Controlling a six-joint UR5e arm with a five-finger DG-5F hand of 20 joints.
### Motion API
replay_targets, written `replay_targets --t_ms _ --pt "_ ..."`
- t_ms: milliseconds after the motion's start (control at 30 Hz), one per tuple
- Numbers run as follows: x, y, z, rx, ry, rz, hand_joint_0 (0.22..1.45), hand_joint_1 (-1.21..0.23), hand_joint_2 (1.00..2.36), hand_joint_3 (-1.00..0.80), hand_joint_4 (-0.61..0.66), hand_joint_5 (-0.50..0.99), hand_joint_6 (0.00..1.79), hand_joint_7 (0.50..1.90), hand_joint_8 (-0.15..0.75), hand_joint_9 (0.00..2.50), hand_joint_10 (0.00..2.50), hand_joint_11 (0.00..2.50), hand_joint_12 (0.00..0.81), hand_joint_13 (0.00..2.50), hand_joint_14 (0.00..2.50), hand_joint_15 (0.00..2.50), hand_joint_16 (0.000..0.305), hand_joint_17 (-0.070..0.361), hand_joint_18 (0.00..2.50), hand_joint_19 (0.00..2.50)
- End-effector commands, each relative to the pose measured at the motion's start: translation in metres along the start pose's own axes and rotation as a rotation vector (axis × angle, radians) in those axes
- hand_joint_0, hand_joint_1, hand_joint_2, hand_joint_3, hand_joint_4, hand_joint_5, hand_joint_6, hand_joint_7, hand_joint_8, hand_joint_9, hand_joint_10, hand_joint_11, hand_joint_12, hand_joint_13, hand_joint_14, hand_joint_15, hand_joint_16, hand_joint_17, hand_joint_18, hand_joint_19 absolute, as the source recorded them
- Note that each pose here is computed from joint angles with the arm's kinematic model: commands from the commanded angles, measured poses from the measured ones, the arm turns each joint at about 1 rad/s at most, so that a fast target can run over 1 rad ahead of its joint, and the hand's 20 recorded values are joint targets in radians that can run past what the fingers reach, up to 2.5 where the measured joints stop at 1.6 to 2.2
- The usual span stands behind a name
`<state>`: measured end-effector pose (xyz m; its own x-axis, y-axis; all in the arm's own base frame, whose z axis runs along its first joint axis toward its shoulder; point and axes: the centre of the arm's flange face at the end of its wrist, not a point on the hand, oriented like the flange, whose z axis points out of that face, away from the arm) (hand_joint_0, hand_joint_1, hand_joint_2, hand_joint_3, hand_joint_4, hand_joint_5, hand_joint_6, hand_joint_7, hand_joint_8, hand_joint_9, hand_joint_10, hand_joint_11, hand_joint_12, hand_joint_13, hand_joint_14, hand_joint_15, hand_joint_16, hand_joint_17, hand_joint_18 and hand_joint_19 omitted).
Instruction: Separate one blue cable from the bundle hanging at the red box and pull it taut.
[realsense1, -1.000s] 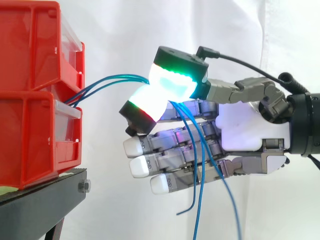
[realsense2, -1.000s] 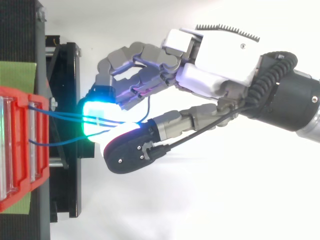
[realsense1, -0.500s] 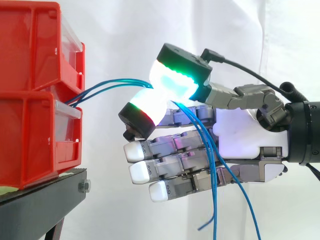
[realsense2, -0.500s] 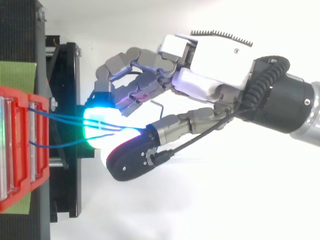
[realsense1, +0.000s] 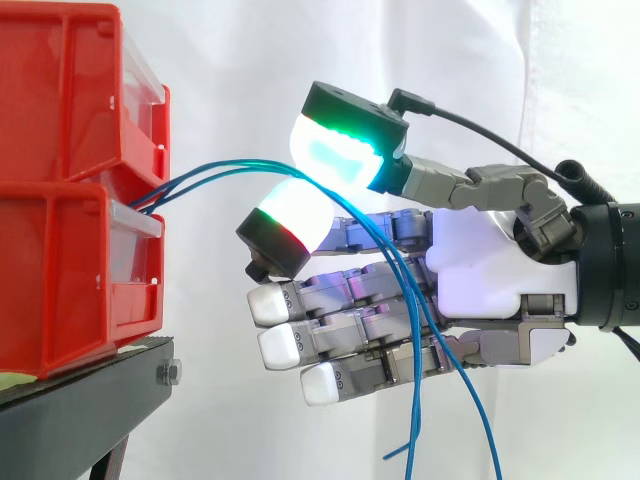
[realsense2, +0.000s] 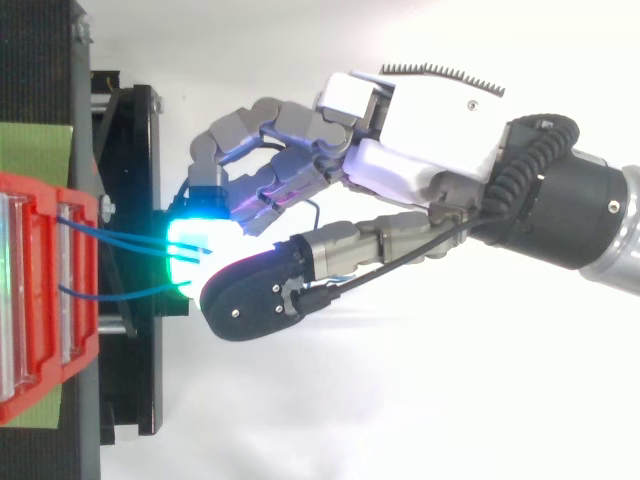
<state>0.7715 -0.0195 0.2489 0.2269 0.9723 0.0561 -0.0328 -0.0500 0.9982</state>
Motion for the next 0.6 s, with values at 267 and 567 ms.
replay_targets --t_ms 267,567 --pt "0.0000 -0.0003 -0.0004 0.004 0.000 -0.001 0.64 -0.98 1.00 -0.50 0.08 -0.14 0.90 1.11 0.325 0.94 0.02 0.67 0.357 0.79 0.02 0.43 0.045 0.101 0.76 0.46" --pt "0.0001 -0.0007 -0.0008 0.008 0.003 -0.004 0.46 -0.76 1.00 -0.50 0.13 -0.13 0.86 1.03 0.386 1.02 0.02 0.66 0.409 0.84 0.02 0.44 0.055 0.124 0.83 0.47"
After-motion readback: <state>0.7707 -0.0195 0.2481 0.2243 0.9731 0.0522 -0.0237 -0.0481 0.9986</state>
